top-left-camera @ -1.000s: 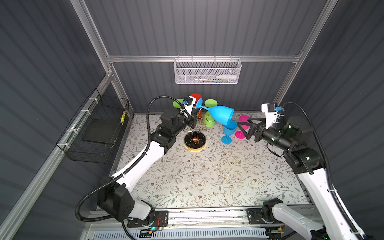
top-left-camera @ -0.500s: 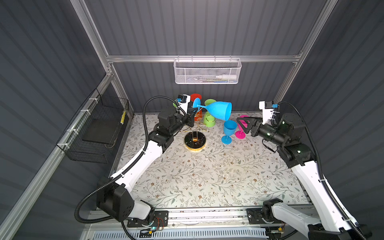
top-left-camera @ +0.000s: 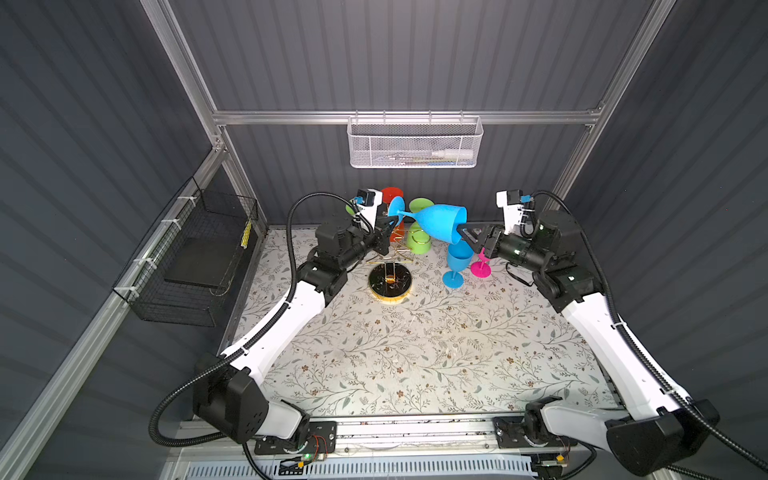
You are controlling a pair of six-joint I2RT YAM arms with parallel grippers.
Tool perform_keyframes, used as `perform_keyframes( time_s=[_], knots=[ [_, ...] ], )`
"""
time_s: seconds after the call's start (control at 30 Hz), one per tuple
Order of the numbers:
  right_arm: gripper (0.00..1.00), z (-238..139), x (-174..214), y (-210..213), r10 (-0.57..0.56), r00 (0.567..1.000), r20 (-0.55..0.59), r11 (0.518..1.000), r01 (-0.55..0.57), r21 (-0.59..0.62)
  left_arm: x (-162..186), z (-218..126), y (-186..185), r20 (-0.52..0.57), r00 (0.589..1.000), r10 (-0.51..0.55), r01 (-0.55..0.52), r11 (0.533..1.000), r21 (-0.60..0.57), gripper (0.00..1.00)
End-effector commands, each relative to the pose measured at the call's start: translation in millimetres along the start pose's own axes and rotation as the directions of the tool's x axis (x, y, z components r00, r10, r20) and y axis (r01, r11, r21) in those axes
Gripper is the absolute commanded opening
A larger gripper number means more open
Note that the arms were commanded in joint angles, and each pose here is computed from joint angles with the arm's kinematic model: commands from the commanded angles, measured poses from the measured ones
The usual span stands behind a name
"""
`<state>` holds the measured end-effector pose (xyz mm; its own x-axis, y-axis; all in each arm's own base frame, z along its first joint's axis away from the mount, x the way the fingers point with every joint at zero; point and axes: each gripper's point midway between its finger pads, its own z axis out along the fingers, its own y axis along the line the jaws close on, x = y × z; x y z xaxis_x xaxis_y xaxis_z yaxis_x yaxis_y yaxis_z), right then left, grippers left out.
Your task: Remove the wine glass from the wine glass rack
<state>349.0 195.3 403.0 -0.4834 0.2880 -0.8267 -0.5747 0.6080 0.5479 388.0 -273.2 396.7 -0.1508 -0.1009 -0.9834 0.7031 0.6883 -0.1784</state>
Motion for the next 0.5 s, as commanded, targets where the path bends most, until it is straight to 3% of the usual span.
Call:
perform_keyframes(
  time_s=[0.0,0.2,0.47],
  knots=[
    [0.50,3,-17,15,-0.023,0.999,0.039,0.998,0.025,-0.051,-17,-9,-6,0.054,0.999,-0.006,0.004,1.000,0.031,0.00],
    [0.26,12,-16,18,-0.022,1.000,0.021,0.997,0.024,-0.071,-14,-8,-4,0.048,0.999,-0.019,0.017,0.999,0.034,0.00],
    [0.00,12,-16,20,-0.020,1.000,0.018,0.997,0.022,-0.074,-10,-7,5,0.048,0.998,-0.029,0.029,1.000,0.005,0.00]
  ],
)
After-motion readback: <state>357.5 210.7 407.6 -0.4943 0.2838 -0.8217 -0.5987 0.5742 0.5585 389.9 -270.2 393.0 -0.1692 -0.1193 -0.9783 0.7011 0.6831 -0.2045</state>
